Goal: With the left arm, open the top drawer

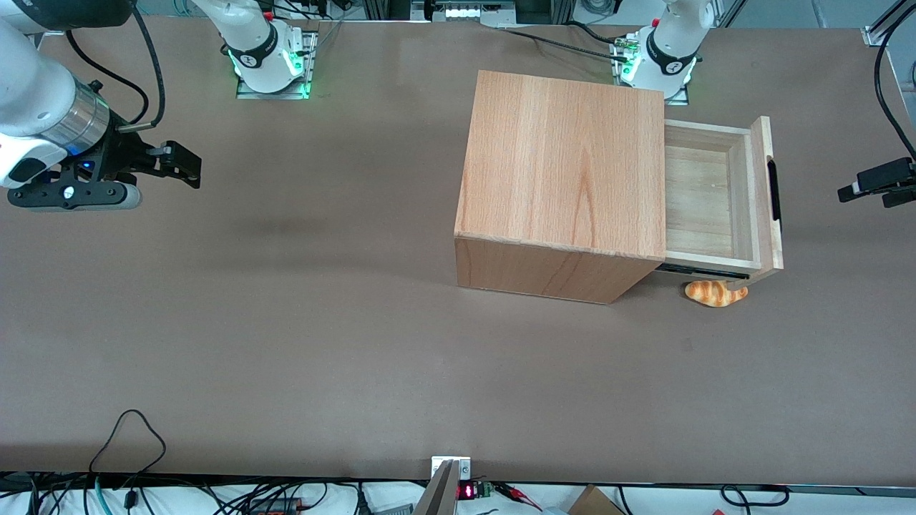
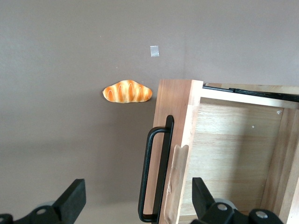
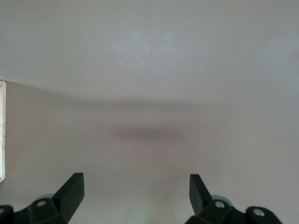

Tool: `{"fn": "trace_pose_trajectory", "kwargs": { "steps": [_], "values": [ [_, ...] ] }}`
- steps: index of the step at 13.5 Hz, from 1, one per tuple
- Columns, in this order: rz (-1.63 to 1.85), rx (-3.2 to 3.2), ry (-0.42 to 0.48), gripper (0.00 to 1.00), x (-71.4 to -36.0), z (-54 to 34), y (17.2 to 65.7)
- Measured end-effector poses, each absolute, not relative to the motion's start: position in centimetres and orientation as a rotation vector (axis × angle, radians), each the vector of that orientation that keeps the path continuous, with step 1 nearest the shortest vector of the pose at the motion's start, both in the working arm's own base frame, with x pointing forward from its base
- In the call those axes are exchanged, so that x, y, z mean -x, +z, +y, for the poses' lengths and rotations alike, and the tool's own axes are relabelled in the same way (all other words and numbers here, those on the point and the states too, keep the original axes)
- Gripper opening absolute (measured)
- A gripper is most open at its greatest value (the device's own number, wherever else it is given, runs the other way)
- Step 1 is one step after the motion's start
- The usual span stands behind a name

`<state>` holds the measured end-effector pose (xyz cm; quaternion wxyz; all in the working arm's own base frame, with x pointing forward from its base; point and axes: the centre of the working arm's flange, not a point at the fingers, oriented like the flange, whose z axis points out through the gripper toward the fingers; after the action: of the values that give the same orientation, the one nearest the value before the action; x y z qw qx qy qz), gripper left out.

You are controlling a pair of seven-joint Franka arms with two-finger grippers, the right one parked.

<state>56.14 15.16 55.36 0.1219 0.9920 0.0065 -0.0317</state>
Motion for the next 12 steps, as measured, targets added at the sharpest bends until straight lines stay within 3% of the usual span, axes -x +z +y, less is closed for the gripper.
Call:
{"fn": "trace_pose_trajectory", "kwargs": {
  "steps": [12],
  "values": [
    [-0.099,-3.132,-0.047,1.0,-54.9,2.3,61.9]
  ]
}}
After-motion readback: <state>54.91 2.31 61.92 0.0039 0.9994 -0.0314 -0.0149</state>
